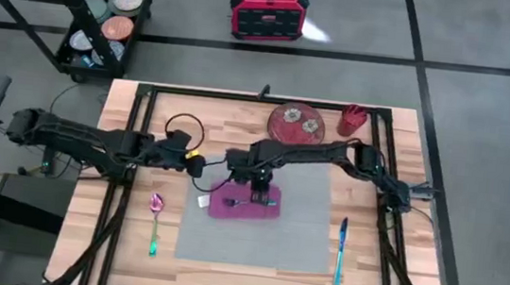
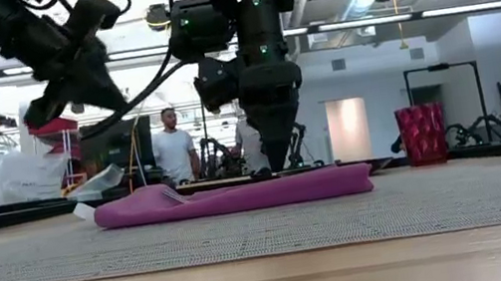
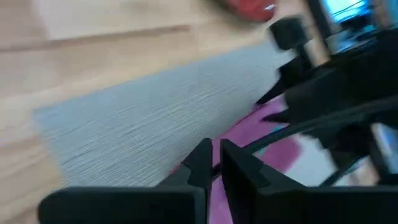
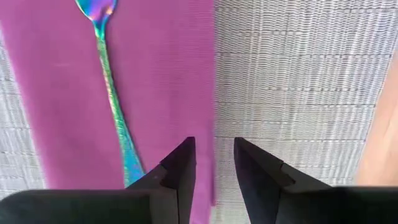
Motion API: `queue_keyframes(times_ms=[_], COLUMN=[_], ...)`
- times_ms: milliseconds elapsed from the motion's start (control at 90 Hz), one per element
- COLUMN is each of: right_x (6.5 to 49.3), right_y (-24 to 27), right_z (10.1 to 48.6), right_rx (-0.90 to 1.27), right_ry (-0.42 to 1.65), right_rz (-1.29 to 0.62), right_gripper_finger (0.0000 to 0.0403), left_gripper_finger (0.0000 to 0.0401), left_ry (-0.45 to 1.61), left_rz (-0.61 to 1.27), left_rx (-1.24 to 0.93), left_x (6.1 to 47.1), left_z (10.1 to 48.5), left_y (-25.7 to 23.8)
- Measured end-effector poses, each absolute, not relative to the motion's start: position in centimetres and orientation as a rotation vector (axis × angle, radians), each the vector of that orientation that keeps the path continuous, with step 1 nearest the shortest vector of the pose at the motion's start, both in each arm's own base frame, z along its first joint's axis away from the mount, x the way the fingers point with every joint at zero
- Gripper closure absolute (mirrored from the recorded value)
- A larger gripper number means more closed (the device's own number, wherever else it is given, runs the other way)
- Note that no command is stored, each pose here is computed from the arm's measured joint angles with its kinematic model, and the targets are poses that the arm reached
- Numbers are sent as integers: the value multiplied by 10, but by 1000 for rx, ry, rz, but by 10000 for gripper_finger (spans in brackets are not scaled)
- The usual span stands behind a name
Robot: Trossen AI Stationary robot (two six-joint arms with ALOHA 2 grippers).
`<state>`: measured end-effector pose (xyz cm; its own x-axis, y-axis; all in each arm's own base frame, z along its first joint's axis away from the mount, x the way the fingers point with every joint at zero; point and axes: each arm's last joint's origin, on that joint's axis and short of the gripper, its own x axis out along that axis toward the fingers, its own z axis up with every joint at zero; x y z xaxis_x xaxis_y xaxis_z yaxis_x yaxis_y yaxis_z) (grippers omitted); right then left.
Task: Set table place
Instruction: Adjust the violet table napkin on the gray table mat
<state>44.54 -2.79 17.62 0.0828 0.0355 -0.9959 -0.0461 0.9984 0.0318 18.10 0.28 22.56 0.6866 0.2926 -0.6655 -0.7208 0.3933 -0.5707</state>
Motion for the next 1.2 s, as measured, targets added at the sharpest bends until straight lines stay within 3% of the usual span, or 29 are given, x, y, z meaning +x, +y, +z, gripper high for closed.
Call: queue_keyframes(times_ms=[611,844,1067,1200], right_x=[427,434,407,372], right_y=[-33,-41,-89,-133], right_z=[147,207,251,287], right_rx=[70,72,25,34], right_ry=[1595,1383,1343,1328], right_rz=[141,100,-118,-290], right_gripper_finger=[305,305,305,305], left_gripper_finger=[386,387,400,401], left_ry=[571,430,201,295], left_rz=[609,558,701,778], left_rx=[-1034,-1300,-1516,-1539], left_x=[182,188,189,192], left_z=[224,234,234,216], left_y=[-4,-16,-35,-47])
